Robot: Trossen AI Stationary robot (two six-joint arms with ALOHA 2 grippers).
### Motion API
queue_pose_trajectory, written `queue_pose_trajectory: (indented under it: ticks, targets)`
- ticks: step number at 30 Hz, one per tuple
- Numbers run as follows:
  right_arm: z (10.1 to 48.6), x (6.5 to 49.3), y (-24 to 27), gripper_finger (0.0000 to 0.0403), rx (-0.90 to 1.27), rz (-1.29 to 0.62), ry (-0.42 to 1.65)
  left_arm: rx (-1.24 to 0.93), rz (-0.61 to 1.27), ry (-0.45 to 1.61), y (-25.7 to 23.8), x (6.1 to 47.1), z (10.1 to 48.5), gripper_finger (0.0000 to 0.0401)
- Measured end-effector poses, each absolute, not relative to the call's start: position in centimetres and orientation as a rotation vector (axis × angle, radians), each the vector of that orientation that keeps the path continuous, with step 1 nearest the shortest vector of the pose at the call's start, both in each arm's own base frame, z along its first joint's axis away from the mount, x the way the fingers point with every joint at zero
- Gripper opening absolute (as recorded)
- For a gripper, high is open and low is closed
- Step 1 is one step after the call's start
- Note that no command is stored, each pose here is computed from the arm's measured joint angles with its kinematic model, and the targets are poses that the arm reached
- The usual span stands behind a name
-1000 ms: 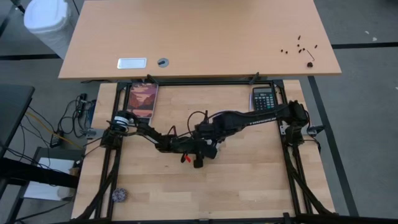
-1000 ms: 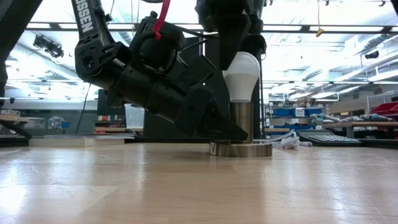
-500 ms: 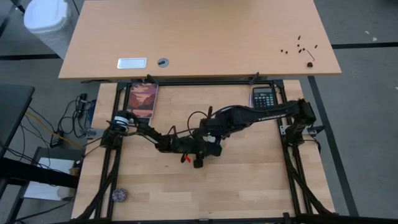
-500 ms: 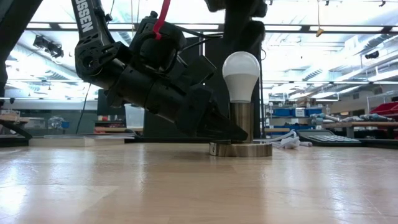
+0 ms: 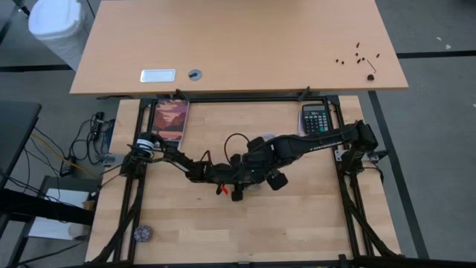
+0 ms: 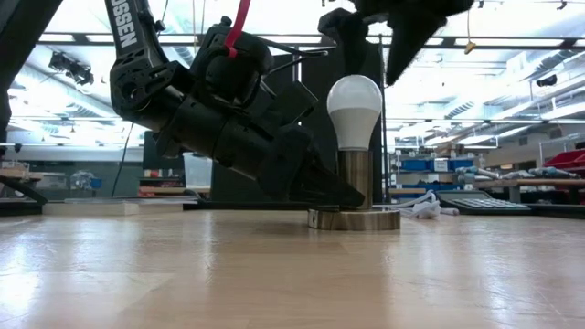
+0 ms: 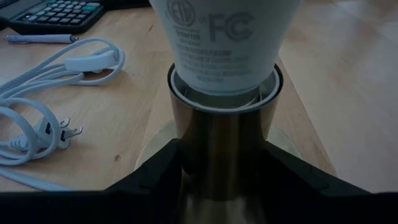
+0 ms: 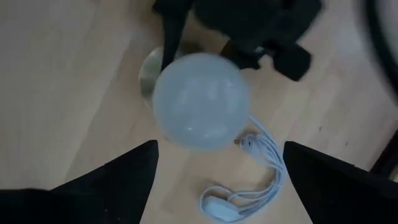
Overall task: Screw lightbulb
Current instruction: Insert the lightbulb into the lamp
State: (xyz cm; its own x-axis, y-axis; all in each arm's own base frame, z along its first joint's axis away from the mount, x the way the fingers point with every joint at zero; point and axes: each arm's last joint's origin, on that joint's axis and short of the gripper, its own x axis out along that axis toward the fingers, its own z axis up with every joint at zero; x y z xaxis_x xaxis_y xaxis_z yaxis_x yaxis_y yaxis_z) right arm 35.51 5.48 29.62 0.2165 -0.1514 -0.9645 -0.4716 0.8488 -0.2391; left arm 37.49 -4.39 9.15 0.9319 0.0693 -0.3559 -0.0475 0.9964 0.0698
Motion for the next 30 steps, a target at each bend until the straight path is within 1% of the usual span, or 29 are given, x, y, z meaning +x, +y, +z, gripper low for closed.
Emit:
queue_pose_trajectory:
  ticks: [7,14,20,30]
  targets:
    - [27.1,36.5,5.3,0.0350,-0.700,0.373,1.443,0.085,0.054,0.363,-4.4,37.5,9.2,0.0193]
    - [25.0,37.7,5.4,0.0347,-0.826,0.508,1.466,0.086,0.054,0.366,-4.4,37.5,9.2,0.0193]
    - [24.8,38.5,5.6,0.0346,-0.868,0.530,1.379,0.087,0.054,0.366,-4.4,37.5,9.2,0.0193]
    - [24.9,38.6,6.0,0.0346,-0.872,0.604,1.339,0.089,0.054,0.366,-4.4,37.5,9.2,0.0193]
